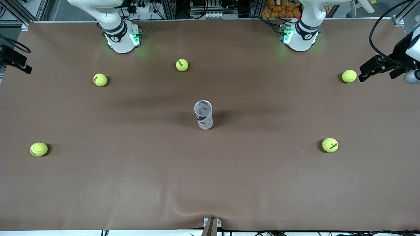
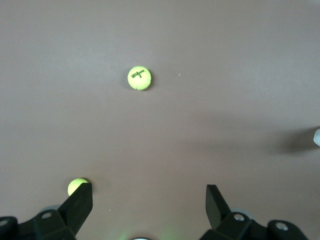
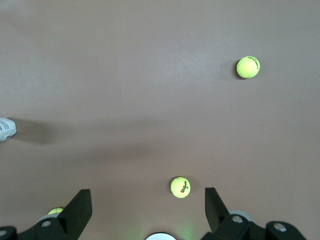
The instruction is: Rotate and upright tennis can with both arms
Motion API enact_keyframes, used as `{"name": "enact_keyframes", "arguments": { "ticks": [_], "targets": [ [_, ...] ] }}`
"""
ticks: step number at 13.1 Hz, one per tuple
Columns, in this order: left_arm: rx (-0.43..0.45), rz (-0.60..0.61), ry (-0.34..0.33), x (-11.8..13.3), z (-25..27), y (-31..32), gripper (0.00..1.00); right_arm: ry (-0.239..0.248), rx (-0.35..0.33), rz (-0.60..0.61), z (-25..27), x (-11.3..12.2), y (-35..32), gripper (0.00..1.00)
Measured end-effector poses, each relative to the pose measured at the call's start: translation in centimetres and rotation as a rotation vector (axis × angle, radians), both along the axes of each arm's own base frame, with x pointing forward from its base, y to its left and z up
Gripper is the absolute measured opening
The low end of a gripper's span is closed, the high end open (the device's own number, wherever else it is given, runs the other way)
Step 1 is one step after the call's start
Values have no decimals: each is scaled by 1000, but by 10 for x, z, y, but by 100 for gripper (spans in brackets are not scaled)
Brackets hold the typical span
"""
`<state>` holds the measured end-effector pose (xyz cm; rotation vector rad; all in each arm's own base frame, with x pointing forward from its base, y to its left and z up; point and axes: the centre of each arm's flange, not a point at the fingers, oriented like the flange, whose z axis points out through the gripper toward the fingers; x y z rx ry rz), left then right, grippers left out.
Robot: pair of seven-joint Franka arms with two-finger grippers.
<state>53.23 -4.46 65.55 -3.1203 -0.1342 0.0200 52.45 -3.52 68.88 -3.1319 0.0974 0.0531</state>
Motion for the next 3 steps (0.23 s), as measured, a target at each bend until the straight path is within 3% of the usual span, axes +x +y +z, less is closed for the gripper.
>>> {"name": "enact_keyframes", "arguments": {
  "ticks": [3],
  "targets": [
    [1,-31,5,-1,0,-7,100,0,0,3,0,0,1,100]
  ]
}}
